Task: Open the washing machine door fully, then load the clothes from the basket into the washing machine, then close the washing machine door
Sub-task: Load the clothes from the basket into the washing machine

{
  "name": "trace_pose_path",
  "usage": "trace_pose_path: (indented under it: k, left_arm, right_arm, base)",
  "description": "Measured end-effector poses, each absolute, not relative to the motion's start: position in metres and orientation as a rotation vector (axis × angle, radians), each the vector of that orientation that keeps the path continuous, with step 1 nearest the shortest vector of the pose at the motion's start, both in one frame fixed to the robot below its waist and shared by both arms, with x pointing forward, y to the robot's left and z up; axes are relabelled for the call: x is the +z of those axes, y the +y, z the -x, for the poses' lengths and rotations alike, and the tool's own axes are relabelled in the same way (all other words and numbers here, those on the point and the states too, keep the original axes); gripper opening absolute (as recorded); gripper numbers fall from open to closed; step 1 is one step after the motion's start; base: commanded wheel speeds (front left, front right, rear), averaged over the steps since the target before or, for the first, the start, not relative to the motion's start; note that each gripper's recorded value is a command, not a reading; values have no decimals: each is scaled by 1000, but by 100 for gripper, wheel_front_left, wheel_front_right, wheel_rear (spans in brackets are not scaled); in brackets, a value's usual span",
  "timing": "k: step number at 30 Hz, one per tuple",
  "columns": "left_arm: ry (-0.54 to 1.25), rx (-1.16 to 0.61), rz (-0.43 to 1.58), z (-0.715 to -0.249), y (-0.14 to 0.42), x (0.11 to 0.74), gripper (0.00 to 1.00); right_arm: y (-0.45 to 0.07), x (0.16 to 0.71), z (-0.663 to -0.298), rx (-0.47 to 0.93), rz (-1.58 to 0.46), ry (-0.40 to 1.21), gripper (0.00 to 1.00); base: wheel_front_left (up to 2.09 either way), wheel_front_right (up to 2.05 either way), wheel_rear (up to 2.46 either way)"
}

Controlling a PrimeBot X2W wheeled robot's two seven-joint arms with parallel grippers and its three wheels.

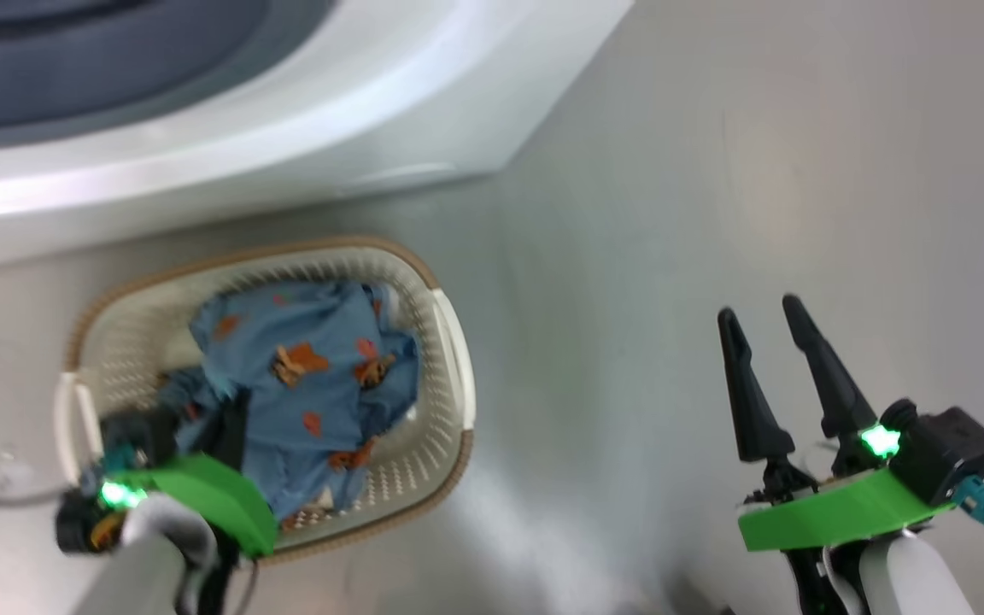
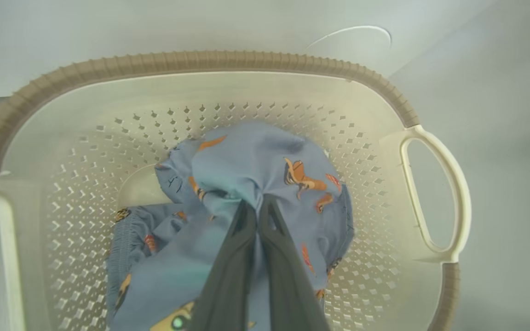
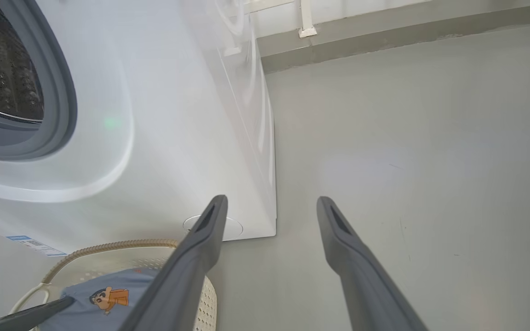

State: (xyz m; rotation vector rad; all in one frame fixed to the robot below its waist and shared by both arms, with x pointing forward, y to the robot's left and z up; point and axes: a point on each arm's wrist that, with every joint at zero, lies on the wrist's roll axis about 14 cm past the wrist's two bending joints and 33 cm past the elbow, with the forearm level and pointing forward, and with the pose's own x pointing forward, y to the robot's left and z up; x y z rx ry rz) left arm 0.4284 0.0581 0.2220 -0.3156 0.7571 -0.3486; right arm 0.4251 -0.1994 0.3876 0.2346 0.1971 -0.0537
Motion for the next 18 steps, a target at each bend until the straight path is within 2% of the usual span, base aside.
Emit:
trace_pose_path:
  k: [11,18]
  left_arm:
    - [568,-278,324,-389,74,305,0]
    - [405,-171,332,-370,105,361,0]
  right_arm:
    - [-189,423,-396,-29,-260,138,100]
    - [-177,448,-374,11,-277,85,100]
  base:
    - [0,0,0]
    - [0,0,0]
